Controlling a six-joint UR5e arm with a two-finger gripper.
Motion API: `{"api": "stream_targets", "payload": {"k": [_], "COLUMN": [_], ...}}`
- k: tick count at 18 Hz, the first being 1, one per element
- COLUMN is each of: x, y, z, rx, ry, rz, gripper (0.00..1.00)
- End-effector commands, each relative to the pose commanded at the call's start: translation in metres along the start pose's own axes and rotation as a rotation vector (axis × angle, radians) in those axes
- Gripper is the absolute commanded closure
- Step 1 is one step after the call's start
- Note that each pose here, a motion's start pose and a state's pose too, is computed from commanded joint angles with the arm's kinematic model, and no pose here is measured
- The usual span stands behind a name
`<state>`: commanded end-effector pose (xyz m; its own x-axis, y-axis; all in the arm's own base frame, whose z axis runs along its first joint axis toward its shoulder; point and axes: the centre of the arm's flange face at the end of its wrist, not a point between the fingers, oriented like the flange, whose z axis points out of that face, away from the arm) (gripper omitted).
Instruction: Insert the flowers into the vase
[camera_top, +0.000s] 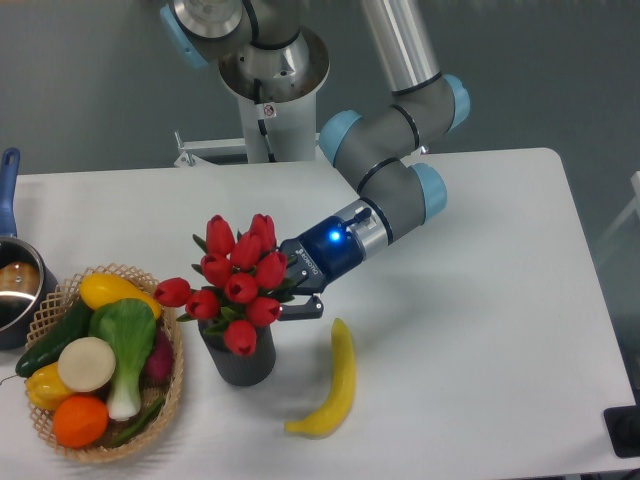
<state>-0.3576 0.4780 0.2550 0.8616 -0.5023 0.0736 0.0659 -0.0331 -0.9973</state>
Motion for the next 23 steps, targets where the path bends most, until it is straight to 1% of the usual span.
{"api": "stream_targets", "payload": {"k": [1,5,7,8,9,10,11,12,13,15,17,19,20,21,22,23], "x": [0.000,0.000,0.000,0.000,0.000,0.000,0.000,0.000,0.000,0.003,0.000,0.001,0.003,0.008,0.010,0.010], "y": [0.000,0.003,0.002,0.003,0.002,0.002,0.001,-0.002,-0.006,-0.023,-0.029,-0.040,-0.053,-0.073,-0.089,-0.118], "z": [0.000,-0.001,-0.001,-0.002,-0.002,-0.002,-0.003,-0.004,-0.006,-0.013,-0.027,-0.042,-0.053,-0.066,-0.076,-0.090], "rx": [0.000,-0.041,-0.041,-0.043,-0.041,-0.041,-0.041,-0.044,-0.048,-0.058,-0.137,-0.250,-0.326,-0.427,-0.494,-0.571], "ry": [0.000,-0.002,-0.002,-0.004,-0.004,-0.004,-0.007,-0.009,-0.012,-0.027,-0.056,-0.093,-0.122,-0.161,-0.194,-0.244], "rz": [0.000,0.001,0.002,0.001,0.001,0.003,0.006,0.012,0.020,0.036,0.066,0.098,0.130,0.178,0.212,0.263], "gripper": [0.62,0.49,0.38,0.34,0.27,0.24,0.16,0.05,0.00,0.00,0.00,0.00,0.00,0.00,0.00,0.00]}}
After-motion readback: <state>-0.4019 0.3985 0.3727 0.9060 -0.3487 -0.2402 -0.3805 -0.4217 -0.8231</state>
